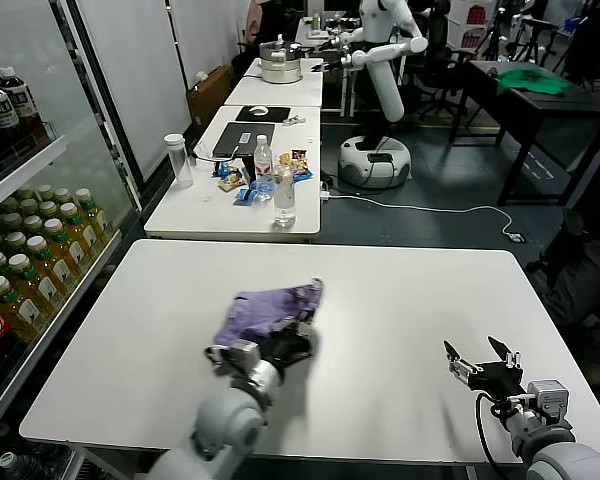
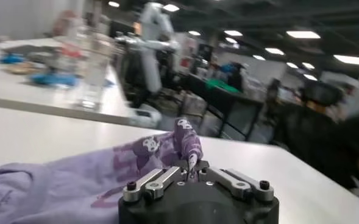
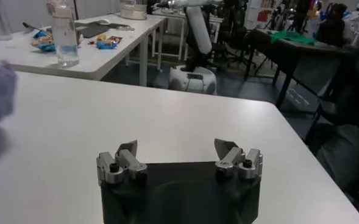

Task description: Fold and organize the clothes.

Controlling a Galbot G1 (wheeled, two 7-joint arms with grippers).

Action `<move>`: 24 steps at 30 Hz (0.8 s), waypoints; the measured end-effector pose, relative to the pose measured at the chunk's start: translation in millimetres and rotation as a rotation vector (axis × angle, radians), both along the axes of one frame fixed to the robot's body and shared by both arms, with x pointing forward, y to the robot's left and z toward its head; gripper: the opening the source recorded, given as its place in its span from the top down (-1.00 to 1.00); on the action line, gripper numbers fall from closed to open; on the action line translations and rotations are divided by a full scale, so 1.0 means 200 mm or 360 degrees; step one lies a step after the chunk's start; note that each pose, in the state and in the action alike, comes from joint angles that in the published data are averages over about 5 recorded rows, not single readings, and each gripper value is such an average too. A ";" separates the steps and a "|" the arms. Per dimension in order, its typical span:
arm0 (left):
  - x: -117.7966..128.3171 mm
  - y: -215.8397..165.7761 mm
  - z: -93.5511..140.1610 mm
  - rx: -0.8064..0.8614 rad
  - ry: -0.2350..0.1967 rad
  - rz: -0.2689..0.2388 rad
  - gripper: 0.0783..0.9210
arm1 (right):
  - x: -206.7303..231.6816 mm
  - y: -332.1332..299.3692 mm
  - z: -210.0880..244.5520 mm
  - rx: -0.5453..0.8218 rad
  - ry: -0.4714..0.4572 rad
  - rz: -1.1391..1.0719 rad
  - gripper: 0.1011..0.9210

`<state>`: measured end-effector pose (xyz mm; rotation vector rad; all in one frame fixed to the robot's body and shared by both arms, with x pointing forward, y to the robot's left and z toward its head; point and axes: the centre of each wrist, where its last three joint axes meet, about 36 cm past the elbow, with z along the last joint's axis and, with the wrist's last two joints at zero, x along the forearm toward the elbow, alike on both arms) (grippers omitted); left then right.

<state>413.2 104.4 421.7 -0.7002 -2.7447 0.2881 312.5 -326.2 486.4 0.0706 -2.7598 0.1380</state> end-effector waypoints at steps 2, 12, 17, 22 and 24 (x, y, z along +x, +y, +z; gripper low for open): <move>0.00 -0.07 -0.01 0.0026 -0.0021 -0.0049 0.62 | 0.00 0.00 0.00 -0.0001 -0.0003 0.0000 -0.76; -0.11 -0.21 -0.02 0.0062 -0.0131 -0.0164 -0.07 | 0.07 0.02 -0.02 0.0024 -0.0007 -0.0007 -0.76; -0.19 -0.15 0.02 0.0035 -0.0169 -0.0122 -0.40 | 0.13 0.09 -0.04 0.0064 -0.0027 0.0011 -0.76; -0.24 0.00 0.05 0.0073 -0.0196 0.0031 -0.70 | 0.20 0.22 -0.09 0.0125 -0.0035 0.0055 -0.76; -0.27 0.07 0.04 0.0097 -0.0196 0.0107 -0.75 | 0.23 0.28 -0.11 0.0153 -0.0032 0.0078 -0.76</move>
